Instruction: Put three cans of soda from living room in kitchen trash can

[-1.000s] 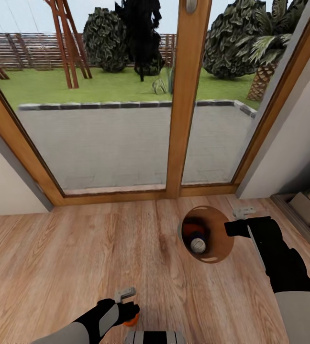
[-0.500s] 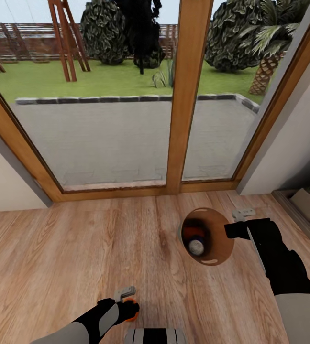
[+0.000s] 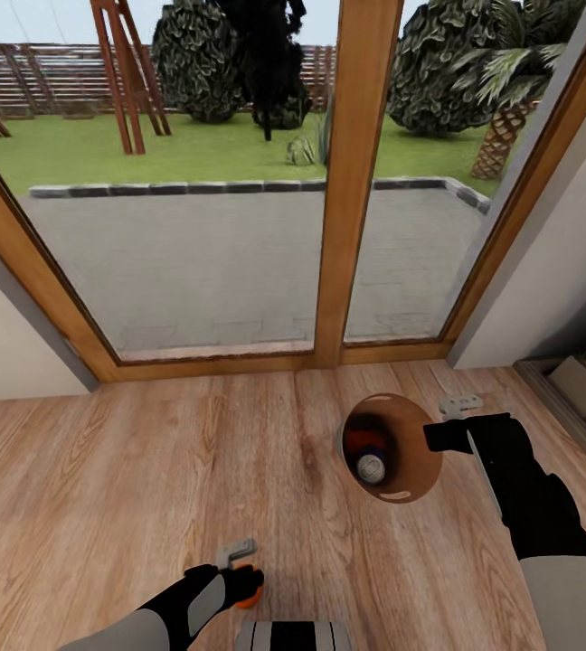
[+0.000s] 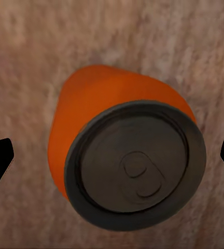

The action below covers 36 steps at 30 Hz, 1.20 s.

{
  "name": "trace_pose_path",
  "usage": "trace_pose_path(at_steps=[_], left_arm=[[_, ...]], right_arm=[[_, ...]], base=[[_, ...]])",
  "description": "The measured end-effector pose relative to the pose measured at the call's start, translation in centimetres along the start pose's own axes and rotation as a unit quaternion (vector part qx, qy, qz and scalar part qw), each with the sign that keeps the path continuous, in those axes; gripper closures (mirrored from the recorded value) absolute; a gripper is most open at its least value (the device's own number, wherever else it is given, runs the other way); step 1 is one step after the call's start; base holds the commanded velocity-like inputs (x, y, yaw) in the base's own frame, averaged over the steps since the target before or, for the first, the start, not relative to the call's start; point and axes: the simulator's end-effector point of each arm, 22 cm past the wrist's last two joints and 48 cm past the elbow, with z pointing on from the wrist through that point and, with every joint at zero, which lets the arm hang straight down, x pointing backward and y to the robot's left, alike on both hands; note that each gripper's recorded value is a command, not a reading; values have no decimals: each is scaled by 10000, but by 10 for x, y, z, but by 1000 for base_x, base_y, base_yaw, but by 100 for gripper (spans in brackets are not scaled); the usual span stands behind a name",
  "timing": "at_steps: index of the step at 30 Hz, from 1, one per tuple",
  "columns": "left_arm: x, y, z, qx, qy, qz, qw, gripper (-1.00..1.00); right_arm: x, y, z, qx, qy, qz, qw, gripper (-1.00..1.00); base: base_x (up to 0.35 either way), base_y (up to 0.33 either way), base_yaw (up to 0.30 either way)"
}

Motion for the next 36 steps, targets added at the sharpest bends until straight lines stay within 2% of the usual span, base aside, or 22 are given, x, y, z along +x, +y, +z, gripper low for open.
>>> trace_pose_path(at_steps=[10, 36], left_arm=[[-2, 0, 0, 6, -46, -8, 10000, -100], [3, -3, 0, 17, 36, 6, 10000, -100]], right_arm=[[1, -1, 0, 14, 4, -7, 10000, 100], [-1, -2, -1, 32, -17, -13, 10000, 100]], base=[[0, 0, 0], [0, 0, 0]])
